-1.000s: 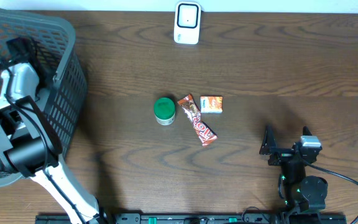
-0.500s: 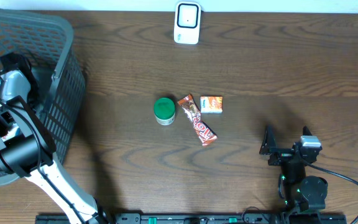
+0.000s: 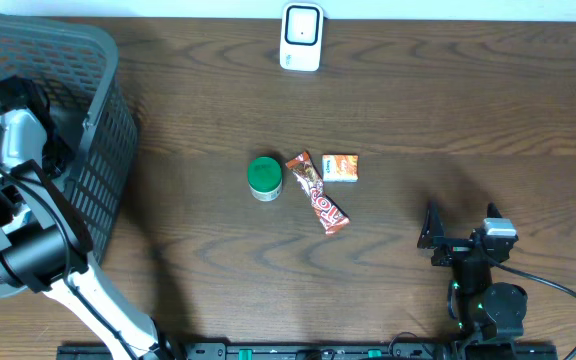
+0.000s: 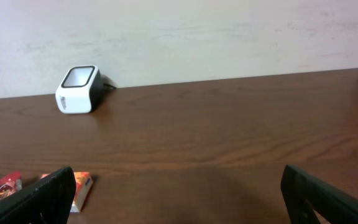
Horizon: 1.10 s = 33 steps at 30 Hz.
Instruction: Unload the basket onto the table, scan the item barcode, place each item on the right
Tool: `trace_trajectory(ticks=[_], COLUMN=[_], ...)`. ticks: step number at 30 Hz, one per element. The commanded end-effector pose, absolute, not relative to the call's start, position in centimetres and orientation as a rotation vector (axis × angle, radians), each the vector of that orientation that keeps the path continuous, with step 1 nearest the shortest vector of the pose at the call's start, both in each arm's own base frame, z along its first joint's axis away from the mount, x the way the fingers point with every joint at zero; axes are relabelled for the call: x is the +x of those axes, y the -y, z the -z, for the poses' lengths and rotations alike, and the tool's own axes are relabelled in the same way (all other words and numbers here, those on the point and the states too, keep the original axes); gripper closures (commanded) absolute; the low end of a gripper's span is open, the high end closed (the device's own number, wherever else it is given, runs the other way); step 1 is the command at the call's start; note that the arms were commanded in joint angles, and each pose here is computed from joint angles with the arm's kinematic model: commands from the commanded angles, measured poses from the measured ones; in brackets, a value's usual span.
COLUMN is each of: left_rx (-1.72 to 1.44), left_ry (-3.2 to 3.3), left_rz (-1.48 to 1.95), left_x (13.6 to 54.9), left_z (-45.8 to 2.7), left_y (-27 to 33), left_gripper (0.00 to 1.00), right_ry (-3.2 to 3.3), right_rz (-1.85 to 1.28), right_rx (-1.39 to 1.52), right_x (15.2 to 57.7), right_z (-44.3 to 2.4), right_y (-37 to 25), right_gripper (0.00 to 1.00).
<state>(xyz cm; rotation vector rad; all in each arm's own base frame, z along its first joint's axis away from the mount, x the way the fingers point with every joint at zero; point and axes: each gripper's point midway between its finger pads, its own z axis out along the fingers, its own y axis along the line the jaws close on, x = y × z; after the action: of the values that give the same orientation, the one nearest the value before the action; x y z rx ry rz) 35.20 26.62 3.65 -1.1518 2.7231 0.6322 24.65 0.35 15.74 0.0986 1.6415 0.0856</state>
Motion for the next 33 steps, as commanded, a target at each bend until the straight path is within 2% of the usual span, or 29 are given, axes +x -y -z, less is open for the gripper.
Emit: trace_trajectory(ticks=[1,5,9,25,33], left_rx=[-1.183,-1.326,-1.475,-1.815,-2.001], left_ry=[-2.601,-2.463,-2.345,-2.330,-2.260], left_rz=[-0.908,-1.219,-1.367,-1.457,-1.395], left_x=[33.1,29.3,26.6,17.1,14.8], left_z=[-8.5,-11.5,-12.5,-7.9,-7.0], left_y=[-28.7,-30.1,-29.9,-31.1,-31.0], left_gripper=[0.92,0.92,0.92,0.92,0.93], right_ry=[-1.646,-1.646,-1.646,-1.646,-1.646], right_rz=[-0.075,-0.075,-0.075,-0.075,-0.075], right_rx=[0.089,0.089,0.089,0.089,0.089], right_x=[24.6,24.6,24.6,24.6,24.6], right_z=[-15.6,-15.6,-15.6,-15.6,-15.6], right_y=[-0.3,-0.3,-0.3,-0.3,-0.3], right_gripper=[0.01,0.01,0.01,0.01,0.01])
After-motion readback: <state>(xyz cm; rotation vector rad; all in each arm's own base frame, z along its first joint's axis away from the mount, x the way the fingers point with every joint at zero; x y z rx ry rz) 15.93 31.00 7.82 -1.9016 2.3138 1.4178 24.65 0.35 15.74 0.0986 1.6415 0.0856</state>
